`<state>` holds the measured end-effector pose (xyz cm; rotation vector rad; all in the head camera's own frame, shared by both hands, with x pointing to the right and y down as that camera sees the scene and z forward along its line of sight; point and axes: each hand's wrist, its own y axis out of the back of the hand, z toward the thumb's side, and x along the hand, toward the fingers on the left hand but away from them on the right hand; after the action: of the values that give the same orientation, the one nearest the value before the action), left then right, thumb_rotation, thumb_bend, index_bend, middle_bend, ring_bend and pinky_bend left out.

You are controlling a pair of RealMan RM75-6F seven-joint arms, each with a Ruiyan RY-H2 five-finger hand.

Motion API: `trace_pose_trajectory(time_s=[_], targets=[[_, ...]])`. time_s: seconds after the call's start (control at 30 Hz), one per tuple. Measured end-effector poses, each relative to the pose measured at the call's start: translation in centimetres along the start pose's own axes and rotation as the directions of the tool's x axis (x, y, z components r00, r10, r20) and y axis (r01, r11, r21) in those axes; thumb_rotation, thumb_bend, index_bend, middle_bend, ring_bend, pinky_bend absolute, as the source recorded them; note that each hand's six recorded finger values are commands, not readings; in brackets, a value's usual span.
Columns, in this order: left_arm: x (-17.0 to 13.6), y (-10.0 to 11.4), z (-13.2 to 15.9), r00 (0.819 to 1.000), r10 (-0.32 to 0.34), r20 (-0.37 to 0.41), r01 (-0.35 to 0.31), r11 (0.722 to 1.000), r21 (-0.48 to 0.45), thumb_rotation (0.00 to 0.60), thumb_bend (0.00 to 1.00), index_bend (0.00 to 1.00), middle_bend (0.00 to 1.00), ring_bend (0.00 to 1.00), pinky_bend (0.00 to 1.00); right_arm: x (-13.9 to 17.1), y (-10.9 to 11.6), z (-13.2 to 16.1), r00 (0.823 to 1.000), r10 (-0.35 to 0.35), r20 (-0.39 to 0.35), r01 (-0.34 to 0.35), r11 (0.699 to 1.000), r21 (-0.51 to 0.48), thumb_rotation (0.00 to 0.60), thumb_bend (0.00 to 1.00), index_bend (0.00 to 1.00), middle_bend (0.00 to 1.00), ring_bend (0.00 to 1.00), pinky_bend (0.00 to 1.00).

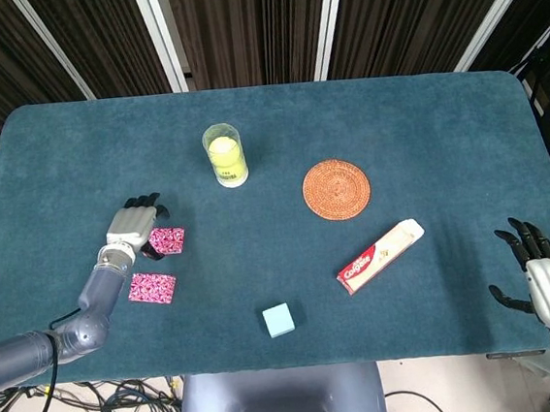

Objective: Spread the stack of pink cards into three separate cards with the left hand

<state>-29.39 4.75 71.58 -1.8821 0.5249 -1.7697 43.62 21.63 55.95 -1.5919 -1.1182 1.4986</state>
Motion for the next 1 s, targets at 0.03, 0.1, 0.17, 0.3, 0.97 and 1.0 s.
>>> trace_pose_trajectory(time_s=[0.03,0.1,0.17,0.3,0.97,1.0], targets=[[0.04,-0.07,0.10,1.000,-0.001,0.001,0.001,1.000,0.003,0.600,0.13,0.36,0.09,0.00,0.00,0.00,0.02,-0.02,1.000,0.000,0.001,0.000,1.000,-0.001,0.600,0.21,0.17,0.04,0.05,0.19],[0.09,-0.18,0.30,1.000,-0.002,0.003,0.002,1.000,0.010,0.600,0.14,0.37,0.09,0.00,0.00,-0.08,0.08,-0.05,1.000,-0.002,0.001,0.002,1.000,-0.002,0.600,0.21,0.17,0.04,0.05,0.19],[0.12,-0.27,0.46,1.000,-0.002,0.005,0.002,1.000,0.012,0.600,0.16,0.39,0.09,0.00,0.00,-0.14,0.10,-0.07,1.000,-0.001,0.001,0.001,1.000,-0.003,0.600,0.21,0.17,0.04,0.05,0.19],[0.13,-0.43,0.52,1.000,-0.006,0.003,0.006,1.000,0.019,0.600,0.18,0.40,0.10,0.00,0.00,-0.15,0.13,-0.10,1.000,-0.001,0.001,0.001,1.000,-0.006,0.600,0.22,0.17,0.04,0.05,0.19],[0.50,-0.80,0.87,1.000,-0.017,-0.008,0.018,1.000,0.025,0.600,0.23,0.43,0.11,0.00,0.00,-0.18,0.06,-0.25,1.000,0.005,0.003,-0.005,1.000,-0.006,0.600,0.21,0.17,0.04,0.05,0.19],[0.51,-0.82,0.87,1.000,-0.019,-0.009,0.019,1.000,0.025,0.600,0.22,0.43,0.11,0.00,0.00,-0.19,0.05,-0.26,1.000,0.005,0.003,-0.005,1.000,-0.006,0.600,0.21,0.17,0.04,0.05,0.19]])
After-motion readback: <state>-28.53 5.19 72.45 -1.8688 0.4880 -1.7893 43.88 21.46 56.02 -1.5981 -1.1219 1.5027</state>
